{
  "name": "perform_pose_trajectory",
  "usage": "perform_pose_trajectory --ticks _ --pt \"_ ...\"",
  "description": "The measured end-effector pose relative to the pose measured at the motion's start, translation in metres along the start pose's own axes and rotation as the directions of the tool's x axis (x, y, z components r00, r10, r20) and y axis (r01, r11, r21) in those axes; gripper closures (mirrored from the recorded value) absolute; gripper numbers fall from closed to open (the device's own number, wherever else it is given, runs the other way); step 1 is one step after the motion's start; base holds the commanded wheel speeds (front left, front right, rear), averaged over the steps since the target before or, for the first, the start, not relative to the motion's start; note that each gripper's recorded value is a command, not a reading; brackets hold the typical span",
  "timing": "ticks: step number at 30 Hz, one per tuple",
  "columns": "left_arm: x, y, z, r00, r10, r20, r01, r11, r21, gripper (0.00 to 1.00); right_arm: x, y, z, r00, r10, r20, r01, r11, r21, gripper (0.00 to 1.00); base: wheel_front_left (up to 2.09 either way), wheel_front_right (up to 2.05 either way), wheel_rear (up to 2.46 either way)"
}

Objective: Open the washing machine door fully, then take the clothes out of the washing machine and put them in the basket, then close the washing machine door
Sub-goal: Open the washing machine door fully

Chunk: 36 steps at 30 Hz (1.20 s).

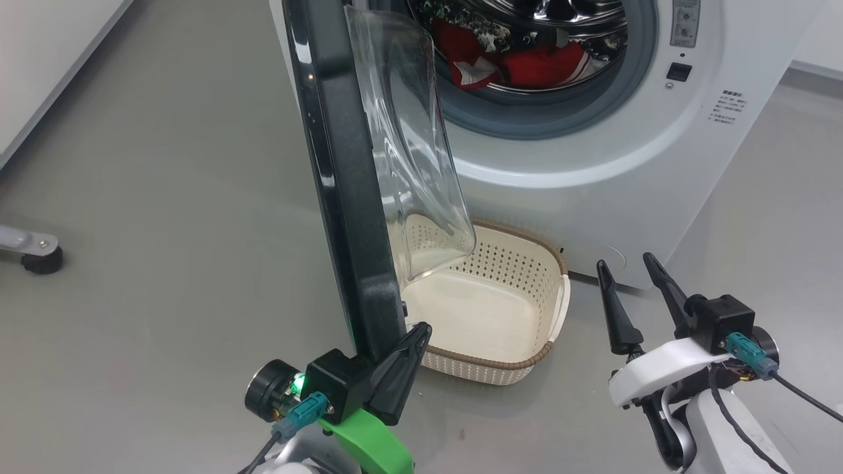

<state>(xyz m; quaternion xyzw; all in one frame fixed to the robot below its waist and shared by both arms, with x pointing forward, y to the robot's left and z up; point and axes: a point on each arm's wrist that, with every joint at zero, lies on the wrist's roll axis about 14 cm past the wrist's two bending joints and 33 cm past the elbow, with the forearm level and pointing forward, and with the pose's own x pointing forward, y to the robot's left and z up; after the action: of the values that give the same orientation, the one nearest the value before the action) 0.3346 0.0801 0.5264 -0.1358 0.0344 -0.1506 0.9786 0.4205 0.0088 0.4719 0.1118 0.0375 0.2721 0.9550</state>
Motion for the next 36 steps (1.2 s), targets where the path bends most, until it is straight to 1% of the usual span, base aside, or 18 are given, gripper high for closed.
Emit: perform_pose_trajectory --ticks 11,15,20,26,31,36 --pt "-0.004 0.011 0.001 0.999 0.045 0.015 -0.045 0.999 -0.001 1.0 0.002 -0.004 0.0 1.0 -0.009 0.001 0.009 1.0 0.005 0.0 0.0 0.0 0.0" --pt "-0.007 0.016 0.002 0.998 0.063 0.02 -0.063 0.998 -0.001 1.0 0.004 0.001 0.0 1.0 0.005 0.0 -0.005 1.0 -0.007 0.0 0.0 0.0 0.0" --pt "-0.013 0.026 0.001 0.994 0.111 0.027 -0.11 0.994 -0.009 1.0 0.005 0.004 0.001 1.0 0.015 0.0 -0.015 1.0 -0.012 0.0 0.0 0.0 0.0" --pt "-0.022 0.048 0.002 0.979 0.199 0.035 -0.199 0.98 -0.025 1.0 0.007 0.007 0.002 1.0 0.026 0.002 -0.026 1.0 -0.017 0.0 0.0 0.0 0.0" --pt "-0.031 0.069 0.005 0.965 0.259 0.044 -0.259 0.966 -0.005 1.0 0.009 0.009 0.002 1.0 0.031 0.005 -0.031 0.999 -0.017 0.0 0.0 0.0 0.0" --pt "-0.041 0.094 0.009 0.938 0.341 0.063 -0.341 0.94 -0.001 1.0 0.01 0.011 0.001 0.999 0.04 0.002 -0.04 0.999 -0.015 0.0 0.0 0.0 0.0"
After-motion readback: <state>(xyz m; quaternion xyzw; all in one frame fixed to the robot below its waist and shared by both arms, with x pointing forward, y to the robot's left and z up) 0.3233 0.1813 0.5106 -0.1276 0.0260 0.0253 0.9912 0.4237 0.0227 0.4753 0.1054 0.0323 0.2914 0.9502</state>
